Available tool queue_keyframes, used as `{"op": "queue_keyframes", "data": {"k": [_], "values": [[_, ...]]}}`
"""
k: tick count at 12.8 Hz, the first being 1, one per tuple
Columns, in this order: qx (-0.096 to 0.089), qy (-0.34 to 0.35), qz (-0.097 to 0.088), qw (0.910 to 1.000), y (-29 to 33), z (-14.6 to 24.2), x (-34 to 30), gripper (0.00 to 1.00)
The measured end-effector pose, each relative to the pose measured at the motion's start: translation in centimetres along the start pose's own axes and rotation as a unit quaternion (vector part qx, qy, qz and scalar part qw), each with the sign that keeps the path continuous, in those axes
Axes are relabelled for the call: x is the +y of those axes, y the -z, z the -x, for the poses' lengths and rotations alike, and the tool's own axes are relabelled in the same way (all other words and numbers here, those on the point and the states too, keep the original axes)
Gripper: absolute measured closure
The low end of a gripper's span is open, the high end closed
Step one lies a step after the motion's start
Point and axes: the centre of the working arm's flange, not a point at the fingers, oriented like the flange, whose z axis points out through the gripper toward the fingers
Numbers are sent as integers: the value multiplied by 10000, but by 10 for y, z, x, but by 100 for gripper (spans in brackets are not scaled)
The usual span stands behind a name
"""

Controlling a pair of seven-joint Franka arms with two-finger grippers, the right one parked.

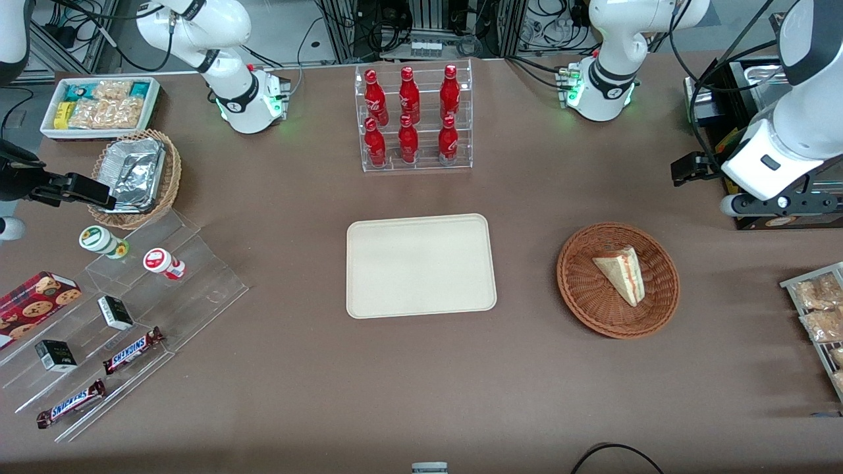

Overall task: Place sandwich from basket to tray
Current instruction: 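Move the left gripper over the wrapped sandwich in the wicker basket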

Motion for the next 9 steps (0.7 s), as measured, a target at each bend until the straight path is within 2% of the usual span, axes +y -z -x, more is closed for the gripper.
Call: {"op": "queue_keyframes", "data": {"k": [5,7,9], "values": [[82,-5,9,10000,-3,-5,1,0],[148,-19,20,9999,-19,-16,2,0],[110,-35,40,9999,-43,-25,5,0]]}}
